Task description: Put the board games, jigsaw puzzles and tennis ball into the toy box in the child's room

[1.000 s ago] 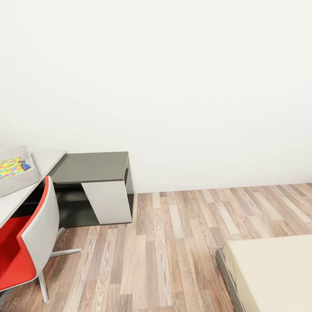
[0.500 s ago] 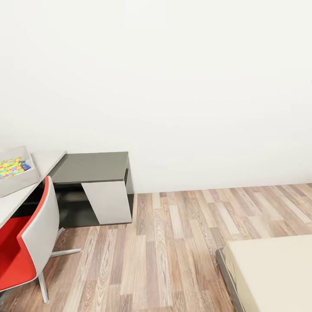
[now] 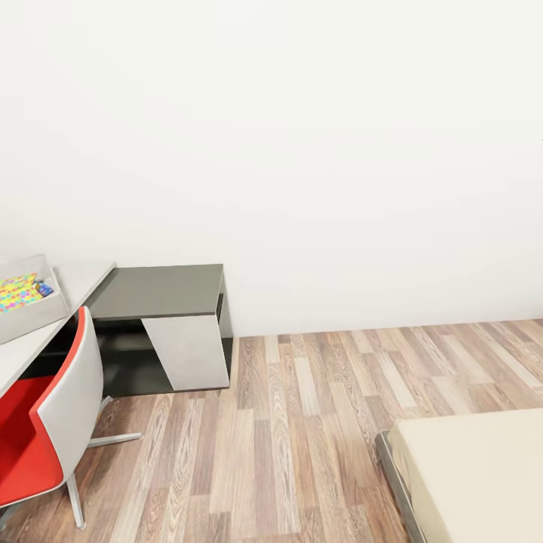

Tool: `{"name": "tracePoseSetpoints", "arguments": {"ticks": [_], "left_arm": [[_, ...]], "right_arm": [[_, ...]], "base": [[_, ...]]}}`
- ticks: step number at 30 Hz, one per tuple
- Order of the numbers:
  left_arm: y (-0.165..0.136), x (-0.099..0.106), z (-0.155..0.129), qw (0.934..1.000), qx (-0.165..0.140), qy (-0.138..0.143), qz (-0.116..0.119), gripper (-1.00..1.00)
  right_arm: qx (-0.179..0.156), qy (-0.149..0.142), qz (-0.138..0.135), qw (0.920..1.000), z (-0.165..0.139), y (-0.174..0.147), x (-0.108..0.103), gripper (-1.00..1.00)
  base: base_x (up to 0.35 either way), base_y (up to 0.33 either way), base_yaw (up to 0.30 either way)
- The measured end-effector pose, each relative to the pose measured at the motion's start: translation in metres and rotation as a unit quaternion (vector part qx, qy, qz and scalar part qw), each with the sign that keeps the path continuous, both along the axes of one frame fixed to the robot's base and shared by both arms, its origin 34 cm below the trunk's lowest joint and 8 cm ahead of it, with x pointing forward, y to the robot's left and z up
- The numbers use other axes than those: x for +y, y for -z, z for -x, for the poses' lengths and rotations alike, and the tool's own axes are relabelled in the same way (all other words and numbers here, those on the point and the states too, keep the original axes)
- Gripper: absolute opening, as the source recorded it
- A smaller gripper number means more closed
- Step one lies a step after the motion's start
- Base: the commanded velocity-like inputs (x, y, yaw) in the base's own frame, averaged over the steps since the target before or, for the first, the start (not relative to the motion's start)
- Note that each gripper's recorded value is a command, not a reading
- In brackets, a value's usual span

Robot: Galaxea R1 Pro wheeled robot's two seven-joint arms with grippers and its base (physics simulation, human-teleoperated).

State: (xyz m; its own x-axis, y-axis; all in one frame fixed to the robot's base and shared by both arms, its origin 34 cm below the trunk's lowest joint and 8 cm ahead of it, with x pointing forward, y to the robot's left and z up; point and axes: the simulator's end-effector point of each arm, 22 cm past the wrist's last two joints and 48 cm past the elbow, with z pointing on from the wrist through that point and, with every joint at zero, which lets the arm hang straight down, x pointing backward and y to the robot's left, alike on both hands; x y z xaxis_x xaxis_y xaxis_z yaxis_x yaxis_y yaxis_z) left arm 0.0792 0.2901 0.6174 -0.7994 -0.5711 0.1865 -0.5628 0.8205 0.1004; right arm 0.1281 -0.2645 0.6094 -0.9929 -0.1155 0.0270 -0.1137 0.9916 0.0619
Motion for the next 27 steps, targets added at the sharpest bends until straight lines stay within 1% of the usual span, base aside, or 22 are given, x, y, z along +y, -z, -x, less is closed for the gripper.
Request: {"name": "tracePoseSetpoints", "arguments": {"ticks": [10, 27], "left_arm": [[0.0000, -0.0001, 0.0000, 1.0000, 0.000, 0.000, 0.000, 1.00], [0.0000, -0.0004, -0.0001, 1.0000, 0.000, 0.000, 0.000, 1.00]], "right_arm": [[0.000, -0.002, -0.004, 1.0000, 0.0006, 0.0000, 0.0063, 1.00], [0.000, -0.001, -0.002, 1.0000, 0.0005, 0.0000, 0.0030, 1.00]], "base": [[0.000, 0.000, 0.000], [0.000, 0.000, 0.000]]}}
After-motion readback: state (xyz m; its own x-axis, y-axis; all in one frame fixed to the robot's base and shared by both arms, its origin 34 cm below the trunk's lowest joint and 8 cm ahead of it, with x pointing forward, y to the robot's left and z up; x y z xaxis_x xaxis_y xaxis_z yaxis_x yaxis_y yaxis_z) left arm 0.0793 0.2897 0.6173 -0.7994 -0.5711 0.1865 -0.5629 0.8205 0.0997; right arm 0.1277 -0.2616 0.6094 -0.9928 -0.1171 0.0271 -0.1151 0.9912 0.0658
